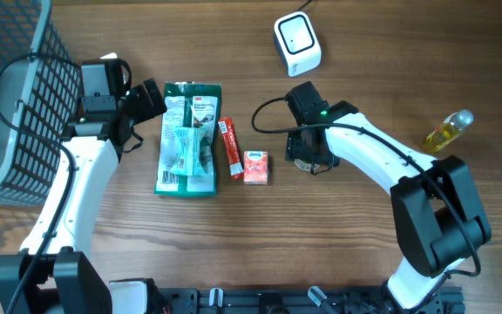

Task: Scan the item barcode
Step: 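Lift the green-lid jar and carry it to the scanner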

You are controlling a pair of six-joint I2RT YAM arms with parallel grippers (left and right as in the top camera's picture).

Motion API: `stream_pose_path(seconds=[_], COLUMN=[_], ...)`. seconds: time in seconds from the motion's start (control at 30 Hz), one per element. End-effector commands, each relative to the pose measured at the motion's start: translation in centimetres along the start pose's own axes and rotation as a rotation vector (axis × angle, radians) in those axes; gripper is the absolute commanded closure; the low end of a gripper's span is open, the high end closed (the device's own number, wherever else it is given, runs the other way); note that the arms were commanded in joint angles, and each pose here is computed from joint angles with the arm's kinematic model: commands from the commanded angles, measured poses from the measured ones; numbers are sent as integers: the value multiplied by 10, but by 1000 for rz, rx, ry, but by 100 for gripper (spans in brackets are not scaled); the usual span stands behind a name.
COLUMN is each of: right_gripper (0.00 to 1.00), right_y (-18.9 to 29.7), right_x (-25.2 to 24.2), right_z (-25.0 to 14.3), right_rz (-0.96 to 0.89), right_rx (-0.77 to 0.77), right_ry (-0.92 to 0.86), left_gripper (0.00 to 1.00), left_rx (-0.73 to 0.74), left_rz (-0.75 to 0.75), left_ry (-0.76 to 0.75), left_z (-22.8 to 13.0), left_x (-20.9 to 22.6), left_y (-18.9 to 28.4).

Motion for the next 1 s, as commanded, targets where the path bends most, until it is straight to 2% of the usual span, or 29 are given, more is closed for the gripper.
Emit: stream_pose_path(seconds=[0.0, 0.07, 0.13, 0.17, 0.3, 0.47, 0.53, 0.57, 0.63, 0.77, 0.97], right_gripper=[35, 36, 47, 49, 48, 50, 50, 46, 46, 53, 53], right_y=[17, 32, 48, 58, 97, 150, 168, 180, 188, 198, 198], right_x=[1, 0, -1, 2, 29, 58, 65, 69, 72, 74, 74], right_z=[13, 18, 22, 23, 15, -9, -14, -15, -14, -12, -12], right_rz=[65, 129, 205, 264, 623, 1029, 1136, 1207, 1255, 1314, 1315], right_rx=[-7, 13, 32, 43, 108, 305, 360, 391, 407, 429, 430], right_ry=[-14, -6, -10, -15, -14, -129, -163, -184, -202, -227, -227], left_gripper=[0, 0, 0, 0, 0, 0, 0, 0, 0, 0, 0], left_rx=[-17, -17, -17, -17, -17, -17, -17, -17, -17, -17, -17], left_rz=[4, 4, 4, 4, 4, 4, 4, 4, 4, 4, 4], left_ry=[-5, -5, -5, -5, -5, -5, -5, -5, -5, -5, -5], left_z=[5, 5, 5, 5, 5, 5, 5, 5, 5, 5, 5], left_x=[0, 0, 0, 0, 0, 0, 0, 0, 0, 0, 0], left_y=[2, 2, 2, 2, 2, 2, 2, 2, 2, 2, 2])
Point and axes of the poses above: each gripper's point midway between its finger pads, its own y axis back along the fingers, its own x axis along the line the jaws close on, z = x × y, the point moved 1 cm from there along y, back along the fingers, and after that the axes turned 13 degrees about y, right-handed, at the moved point
